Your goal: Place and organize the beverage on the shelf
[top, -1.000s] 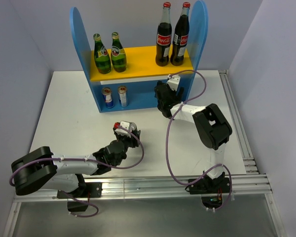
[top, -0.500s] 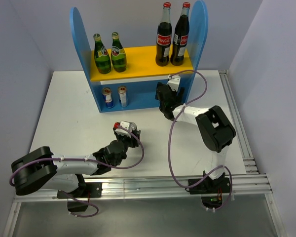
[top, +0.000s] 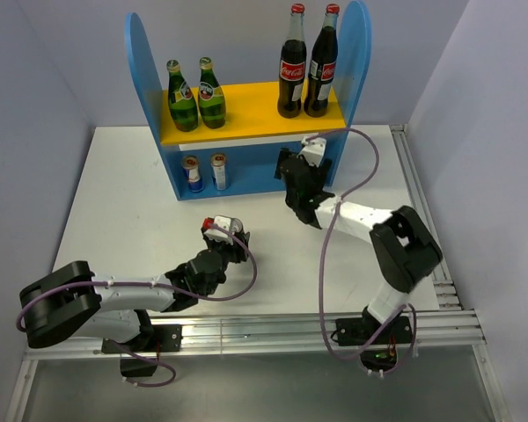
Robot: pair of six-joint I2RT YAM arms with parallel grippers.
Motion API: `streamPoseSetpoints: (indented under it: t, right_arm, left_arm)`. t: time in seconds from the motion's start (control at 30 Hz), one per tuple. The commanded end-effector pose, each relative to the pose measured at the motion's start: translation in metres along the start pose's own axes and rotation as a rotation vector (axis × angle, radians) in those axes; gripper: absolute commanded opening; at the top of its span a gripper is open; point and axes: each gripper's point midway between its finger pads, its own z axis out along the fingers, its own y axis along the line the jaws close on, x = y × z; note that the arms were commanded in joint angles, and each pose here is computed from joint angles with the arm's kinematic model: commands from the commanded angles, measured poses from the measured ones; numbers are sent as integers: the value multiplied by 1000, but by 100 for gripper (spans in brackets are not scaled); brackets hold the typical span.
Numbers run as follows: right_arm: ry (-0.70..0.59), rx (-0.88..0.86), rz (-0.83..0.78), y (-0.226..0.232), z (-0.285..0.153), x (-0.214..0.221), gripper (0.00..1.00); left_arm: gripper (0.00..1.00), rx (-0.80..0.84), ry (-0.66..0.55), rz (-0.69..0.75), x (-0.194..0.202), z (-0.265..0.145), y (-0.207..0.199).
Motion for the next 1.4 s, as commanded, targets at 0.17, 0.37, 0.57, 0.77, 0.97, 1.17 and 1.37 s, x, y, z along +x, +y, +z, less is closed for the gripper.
streamPoseSetpoints:
  t: [0.17, 0.37, 0.57, 0.77, 0.97, 1.17, 1.37]
  right_arm:
    - [-54, 17, 201, -32, -121, -27, 100]
    - [44, -93, 245, -60, -211, 9, 100]
    - [72, -117, 260, -94, -240, 20, 100]
    - [80, -151, 296, -116, -248, 13, 100]
    - [101, -224, 360, -130, -253, 14, 100]
    - [100, -270, 360, -129, -255, 11, 100]
    - [101, -280, 336, -124, -255, 13, 100]
  left_arm:
    - [0, 49, -166, -105, -91, 29, -26]
    - [0, 11, -180, -48, -111, 92, -30]
    - [0, -43, -207, -87, -112, 152, -39]
    - [0, -56, -243, -140, -101, 189, -51]
    - [0, -60, -242, -138, -85, 220, -64]
    - [0, -101, -267, -117, -82, 237, -64]
    - [0, -114, -275, -96, -79, 252, -67]
